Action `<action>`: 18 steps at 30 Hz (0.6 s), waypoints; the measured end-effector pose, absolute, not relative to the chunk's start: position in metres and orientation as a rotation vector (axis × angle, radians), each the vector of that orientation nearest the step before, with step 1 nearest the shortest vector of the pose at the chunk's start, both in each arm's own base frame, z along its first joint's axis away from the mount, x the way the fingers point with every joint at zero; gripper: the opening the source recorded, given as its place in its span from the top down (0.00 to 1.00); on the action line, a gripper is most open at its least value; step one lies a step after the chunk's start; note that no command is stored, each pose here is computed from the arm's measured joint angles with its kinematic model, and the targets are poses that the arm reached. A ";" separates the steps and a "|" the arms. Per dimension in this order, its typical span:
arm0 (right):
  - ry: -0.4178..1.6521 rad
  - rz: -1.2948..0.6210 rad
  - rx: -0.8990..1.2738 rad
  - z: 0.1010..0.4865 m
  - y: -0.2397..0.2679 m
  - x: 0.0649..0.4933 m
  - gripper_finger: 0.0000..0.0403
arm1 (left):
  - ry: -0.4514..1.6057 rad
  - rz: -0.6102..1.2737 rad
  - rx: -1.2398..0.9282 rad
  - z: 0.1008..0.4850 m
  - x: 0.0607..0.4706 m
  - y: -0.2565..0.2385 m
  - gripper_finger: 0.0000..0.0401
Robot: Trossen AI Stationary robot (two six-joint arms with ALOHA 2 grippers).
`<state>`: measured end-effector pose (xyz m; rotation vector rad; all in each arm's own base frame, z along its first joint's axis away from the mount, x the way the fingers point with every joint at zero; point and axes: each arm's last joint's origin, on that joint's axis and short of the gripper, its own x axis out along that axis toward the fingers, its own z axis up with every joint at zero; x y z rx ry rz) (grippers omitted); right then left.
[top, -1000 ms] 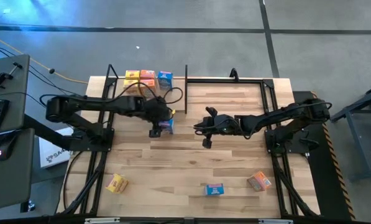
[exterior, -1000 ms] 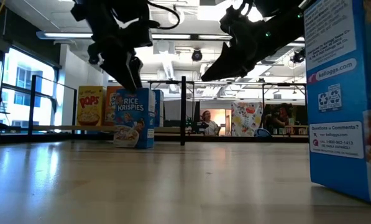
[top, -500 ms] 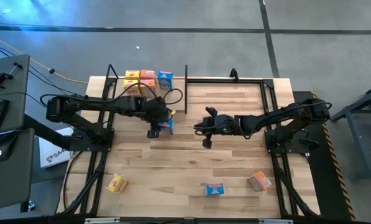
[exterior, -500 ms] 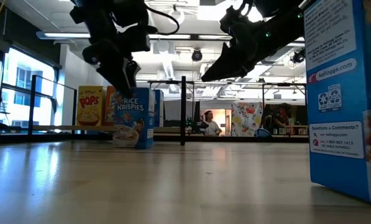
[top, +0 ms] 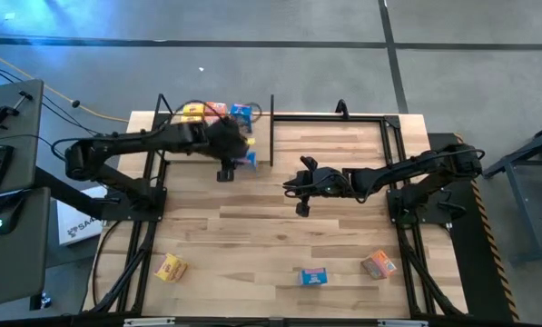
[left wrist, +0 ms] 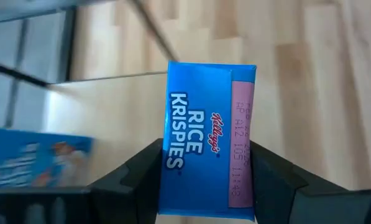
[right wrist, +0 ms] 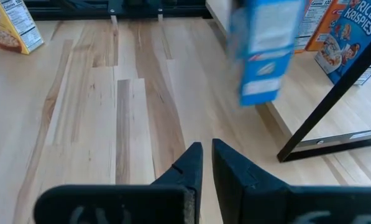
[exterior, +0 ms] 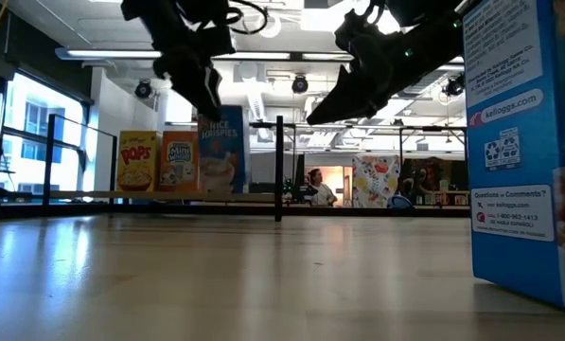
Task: Stack cereal on shelf
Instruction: Put the top blue cereal box on the shelf aligned with the other blue cereal box
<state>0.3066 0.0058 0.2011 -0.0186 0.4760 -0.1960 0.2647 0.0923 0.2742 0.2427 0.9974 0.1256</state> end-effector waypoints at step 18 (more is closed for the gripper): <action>0.481 -0.177 -0.017 0.201 0.006 0.307 0.94 | 1.055 0.333 0.289 0.265 0.255 0.160 0.53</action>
